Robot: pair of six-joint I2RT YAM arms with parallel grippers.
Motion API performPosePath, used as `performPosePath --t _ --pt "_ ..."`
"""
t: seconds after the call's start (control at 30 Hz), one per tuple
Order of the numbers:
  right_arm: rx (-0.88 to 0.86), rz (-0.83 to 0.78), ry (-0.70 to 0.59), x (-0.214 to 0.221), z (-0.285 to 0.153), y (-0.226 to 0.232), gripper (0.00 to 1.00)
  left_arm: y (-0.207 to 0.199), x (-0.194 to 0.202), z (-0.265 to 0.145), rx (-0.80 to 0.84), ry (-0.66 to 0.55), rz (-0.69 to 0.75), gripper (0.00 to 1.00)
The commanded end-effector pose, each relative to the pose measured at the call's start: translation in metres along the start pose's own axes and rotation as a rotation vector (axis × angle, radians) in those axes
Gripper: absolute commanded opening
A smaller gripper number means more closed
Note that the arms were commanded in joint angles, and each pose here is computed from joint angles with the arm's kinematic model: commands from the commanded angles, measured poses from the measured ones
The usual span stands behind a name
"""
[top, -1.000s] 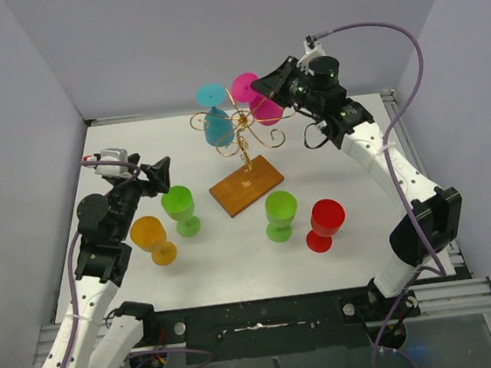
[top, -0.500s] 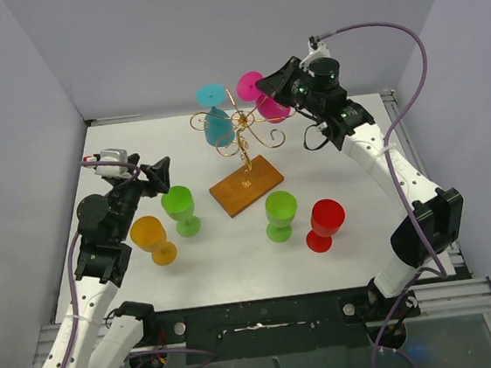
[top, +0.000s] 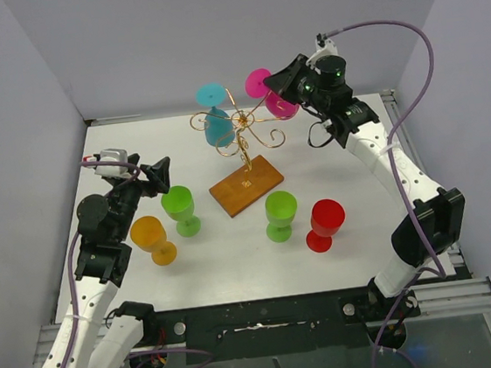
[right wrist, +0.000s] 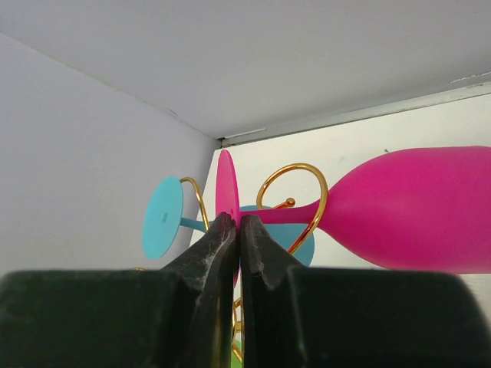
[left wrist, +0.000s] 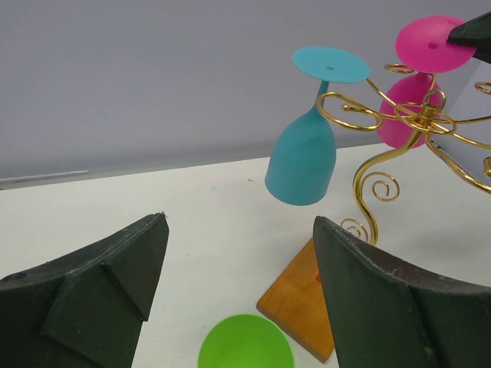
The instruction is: Place the wine glass upside down on the wine glass rack
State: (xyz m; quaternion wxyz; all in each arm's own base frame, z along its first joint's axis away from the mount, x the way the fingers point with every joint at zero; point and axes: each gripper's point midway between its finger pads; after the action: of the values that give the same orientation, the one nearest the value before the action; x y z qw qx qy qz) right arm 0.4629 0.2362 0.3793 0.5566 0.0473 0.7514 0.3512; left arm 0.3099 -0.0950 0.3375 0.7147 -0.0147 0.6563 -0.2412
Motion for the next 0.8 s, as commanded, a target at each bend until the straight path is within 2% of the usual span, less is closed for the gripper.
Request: performPosePath --t 0.0,0.43,0.77 --pt "-0.057 -0.034 -0.103 -0.041 -0.013 0.016 0.03 -0.004 -0.019 0.001 0.016 -0.072 0.011 0.75" --pt "-0.094 -0.067 -0.060 -0.049 0.005 0.004 0.05 -0.003 -0.017 0.003 0.016 -0.065 0.013 0.75" --pt "-0.140 -0.064 0.011 -0.036 0.021 0.001 0.08 -0.003 -0.018 0.002 0.010 -0.068 0.019 0.75"
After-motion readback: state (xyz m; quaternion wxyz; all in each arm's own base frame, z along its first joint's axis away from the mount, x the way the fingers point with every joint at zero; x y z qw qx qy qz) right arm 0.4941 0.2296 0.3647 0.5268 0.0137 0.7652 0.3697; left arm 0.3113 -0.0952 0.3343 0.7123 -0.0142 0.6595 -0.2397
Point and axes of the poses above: each gripper's point midway between its finger pads, its own z axis out along the fingers, its own y axis along the line the jaws close on, x = y × z, and after that the axes turned 11 degrees about -z, right-handed
